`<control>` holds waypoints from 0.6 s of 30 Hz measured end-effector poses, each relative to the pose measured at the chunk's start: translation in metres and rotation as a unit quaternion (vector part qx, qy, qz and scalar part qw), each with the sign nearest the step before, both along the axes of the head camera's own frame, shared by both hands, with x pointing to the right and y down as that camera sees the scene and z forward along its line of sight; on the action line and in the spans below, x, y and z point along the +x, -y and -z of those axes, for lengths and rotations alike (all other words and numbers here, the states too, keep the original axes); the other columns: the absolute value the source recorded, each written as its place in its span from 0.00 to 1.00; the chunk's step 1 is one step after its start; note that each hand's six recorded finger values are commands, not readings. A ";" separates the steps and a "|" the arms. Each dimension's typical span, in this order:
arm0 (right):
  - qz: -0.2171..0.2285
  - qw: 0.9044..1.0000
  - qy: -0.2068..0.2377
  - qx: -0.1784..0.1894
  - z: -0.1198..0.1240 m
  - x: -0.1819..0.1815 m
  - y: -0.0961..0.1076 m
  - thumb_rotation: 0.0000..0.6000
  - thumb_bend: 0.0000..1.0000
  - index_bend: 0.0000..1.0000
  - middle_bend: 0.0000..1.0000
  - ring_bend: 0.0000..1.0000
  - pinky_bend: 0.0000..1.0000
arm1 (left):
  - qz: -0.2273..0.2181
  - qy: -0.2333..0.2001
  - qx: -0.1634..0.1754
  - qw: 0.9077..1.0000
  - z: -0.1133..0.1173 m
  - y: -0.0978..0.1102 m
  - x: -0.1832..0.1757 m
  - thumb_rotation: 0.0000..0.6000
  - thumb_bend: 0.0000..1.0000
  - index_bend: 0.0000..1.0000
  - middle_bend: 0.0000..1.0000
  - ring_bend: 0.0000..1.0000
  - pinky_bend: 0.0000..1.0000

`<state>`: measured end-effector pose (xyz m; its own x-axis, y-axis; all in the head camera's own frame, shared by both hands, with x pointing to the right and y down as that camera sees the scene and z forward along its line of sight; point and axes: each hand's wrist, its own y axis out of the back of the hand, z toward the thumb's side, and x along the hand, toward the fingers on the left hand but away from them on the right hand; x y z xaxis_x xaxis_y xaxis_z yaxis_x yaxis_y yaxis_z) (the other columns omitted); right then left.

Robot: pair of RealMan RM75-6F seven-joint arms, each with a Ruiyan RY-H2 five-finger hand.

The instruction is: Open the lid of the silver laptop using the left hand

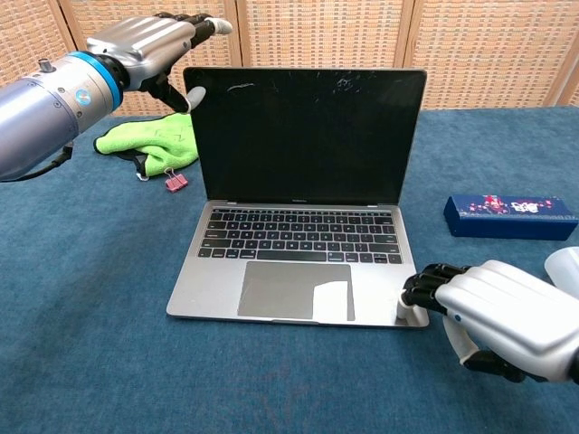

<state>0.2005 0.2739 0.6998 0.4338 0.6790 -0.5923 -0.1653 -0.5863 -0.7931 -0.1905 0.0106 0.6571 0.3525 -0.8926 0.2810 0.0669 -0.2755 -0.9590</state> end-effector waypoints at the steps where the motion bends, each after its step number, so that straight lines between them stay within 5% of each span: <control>1: 0.000 1.000 0.000 0.000 0.000 0.000 0.000 1.00 1.00 0.27 0.26 0.16 0.32 | 0.000 0.000 0.000 1.000 0.000 0.000 0.000 1.00 0.52 0.00 0.00 0.00 0.00; 18: -0.015 0.999 0.030 0.041 0.020 -0.004 0.013 1.00 1.00 0.27 0.26 0.16 0.32 | -0.029 -0.025 0.004 0.999 0.014 -0.016 -0.005 1.00 0.48 0.00 0.00 0.00 0.00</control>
